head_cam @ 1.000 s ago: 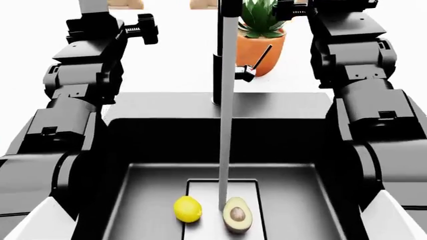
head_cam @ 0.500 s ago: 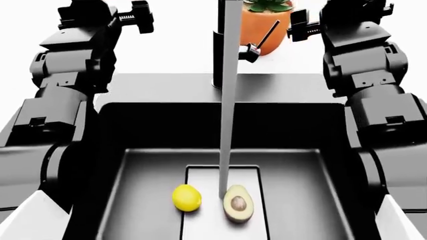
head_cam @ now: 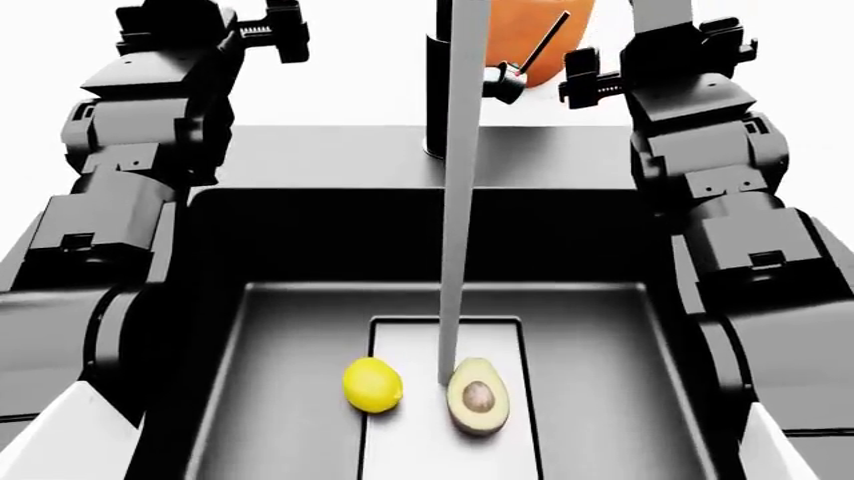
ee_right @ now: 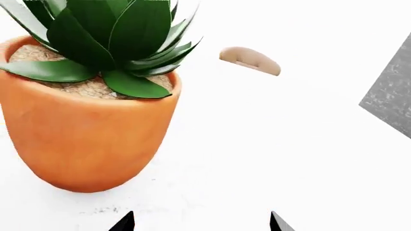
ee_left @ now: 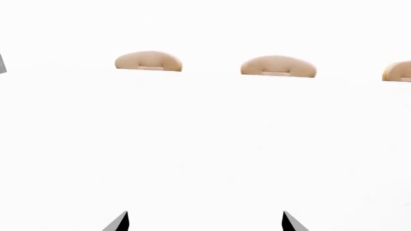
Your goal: Pick up the fruits and vegetables and place them in the sink. Turn on the sink faucet to wash them. Then turn the sink off and put them in the tray.
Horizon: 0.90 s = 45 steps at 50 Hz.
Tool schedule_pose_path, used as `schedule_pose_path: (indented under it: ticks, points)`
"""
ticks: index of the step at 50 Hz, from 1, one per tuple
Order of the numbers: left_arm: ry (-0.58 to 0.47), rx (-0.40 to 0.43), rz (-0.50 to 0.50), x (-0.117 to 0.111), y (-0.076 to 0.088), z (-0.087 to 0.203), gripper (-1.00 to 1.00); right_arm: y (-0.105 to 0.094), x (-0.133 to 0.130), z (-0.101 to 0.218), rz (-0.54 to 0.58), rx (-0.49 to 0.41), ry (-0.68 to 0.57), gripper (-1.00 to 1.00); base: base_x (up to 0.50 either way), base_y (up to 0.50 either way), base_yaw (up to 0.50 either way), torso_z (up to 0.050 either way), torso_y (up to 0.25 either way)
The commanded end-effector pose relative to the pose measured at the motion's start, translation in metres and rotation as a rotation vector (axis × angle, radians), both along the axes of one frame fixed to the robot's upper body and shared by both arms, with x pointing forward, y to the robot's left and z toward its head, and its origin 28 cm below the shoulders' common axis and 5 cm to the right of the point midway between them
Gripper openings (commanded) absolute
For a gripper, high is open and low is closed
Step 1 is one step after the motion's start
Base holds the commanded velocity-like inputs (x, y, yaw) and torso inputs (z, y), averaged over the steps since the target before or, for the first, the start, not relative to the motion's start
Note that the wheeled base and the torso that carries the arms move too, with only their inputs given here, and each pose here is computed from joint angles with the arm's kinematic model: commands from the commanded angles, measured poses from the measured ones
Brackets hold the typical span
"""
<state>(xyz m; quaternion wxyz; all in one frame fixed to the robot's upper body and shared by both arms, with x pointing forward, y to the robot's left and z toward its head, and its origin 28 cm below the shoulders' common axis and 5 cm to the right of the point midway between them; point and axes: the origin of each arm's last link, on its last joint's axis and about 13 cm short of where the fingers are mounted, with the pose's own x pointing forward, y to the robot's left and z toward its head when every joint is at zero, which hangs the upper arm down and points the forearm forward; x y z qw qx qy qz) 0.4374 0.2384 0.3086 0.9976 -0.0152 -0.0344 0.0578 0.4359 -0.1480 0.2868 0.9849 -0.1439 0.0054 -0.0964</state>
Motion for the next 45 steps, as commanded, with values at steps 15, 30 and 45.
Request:
schedule_pose_path:
  ticks: [15, 30, 45]
  points:
    - [-0.012, -0.004, -0.034, 0.001, -0.002, -0.003, 1.0, 0.033, 0.004, -0.01, 0.182, 0.116, -0.034, 1.0, 0.0, 0.0, 0.0, 0.0, 0.0]
    - [-0.008, -0.01, -0.036, 0.001, -0.001, -0.006, 1.0, 0.045, 0.006, -0.011, 0.366, 0.17, -0.081, 1.0, 0.0, 0.0, 0.0, 0.0, 0.0]
    - [-0.006, -0.011, -0.033, 0.001, -0.001, -0.007, 1.0, 0.047, 0.007, -0.01, 0.407, 0.161, -0.102, 1.0, 0.0, 0.0, 0.0, 0.0, 0.0]
